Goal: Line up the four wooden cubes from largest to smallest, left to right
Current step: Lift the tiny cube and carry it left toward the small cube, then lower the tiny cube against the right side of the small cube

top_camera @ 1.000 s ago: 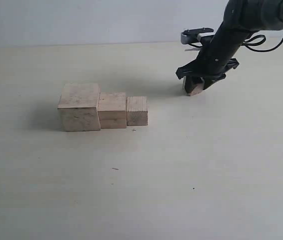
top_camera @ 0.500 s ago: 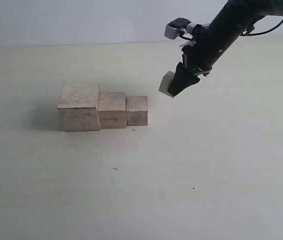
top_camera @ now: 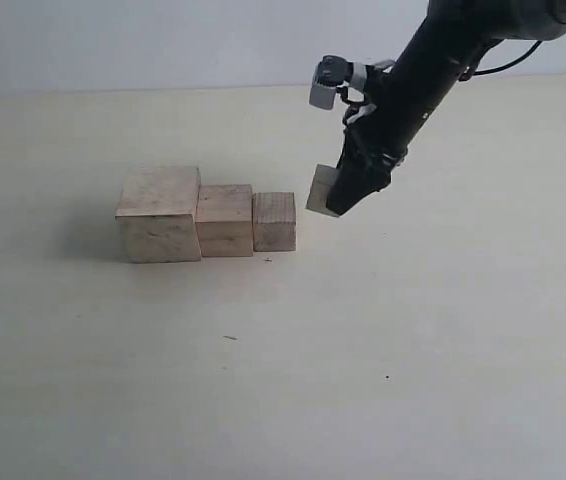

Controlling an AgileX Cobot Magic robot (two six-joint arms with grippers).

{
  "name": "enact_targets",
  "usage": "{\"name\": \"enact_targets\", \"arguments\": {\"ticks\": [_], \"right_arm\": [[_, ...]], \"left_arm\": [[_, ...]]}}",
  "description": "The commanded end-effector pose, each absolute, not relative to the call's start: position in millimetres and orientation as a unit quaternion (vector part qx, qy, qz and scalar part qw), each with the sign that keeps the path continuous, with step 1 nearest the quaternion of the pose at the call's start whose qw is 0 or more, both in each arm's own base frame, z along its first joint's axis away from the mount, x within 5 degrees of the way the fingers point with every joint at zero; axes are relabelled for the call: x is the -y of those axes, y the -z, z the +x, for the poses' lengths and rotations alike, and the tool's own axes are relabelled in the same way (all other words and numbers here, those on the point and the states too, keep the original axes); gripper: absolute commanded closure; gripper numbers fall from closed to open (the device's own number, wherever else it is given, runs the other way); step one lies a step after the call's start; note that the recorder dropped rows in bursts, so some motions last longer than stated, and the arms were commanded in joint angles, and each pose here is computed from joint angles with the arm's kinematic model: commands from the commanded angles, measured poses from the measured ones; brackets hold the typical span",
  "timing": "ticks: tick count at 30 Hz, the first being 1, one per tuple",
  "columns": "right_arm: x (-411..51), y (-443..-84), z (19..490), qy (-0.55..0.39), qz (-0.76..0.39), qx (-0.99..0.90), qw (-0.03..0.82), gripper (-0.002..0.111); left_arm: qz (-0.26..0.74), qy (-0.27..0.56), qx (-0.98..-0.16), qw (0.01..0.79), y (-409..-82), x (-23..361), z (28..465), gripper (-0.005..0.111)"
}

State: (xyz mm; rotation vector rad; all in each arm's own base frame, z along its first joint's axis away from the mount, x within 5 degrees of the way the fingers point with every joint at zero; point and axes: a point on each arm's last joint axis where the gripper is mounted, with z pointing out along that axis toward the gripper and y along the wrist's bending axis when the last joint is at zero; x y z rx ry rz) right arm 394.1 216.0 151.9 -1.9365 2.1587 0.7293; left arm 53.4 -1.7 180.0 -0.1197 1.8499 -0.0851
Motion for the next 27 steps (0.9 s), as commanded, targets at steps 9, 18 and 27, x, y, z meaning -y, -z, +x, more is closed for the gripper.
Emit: {"name": "enact_targets", "arguments": {"ticks": [9,18,27], "right_arm": [[-217.5,-148.6,390.2,-0.217,-0.67,-0.708,0.058,0.108],[-215.3,-147.3,390.7,-0.2,-0.738,-0.641,0.071,0.108],[-218.2,-142.0,389.5,-0.206,-0.713,-0.667,0.058,0.108]], "left_arm": [[-0.051,0.034,-0.794,0.604,-181.0,1.3,53.2,0.107],[-0.051,0.034,-0.794,0.604,-181.0,1.3,53.2,0.107],[-0.051,0.034,-0.794,0.604,-181.0,1.3,53.2,0.107]]}}
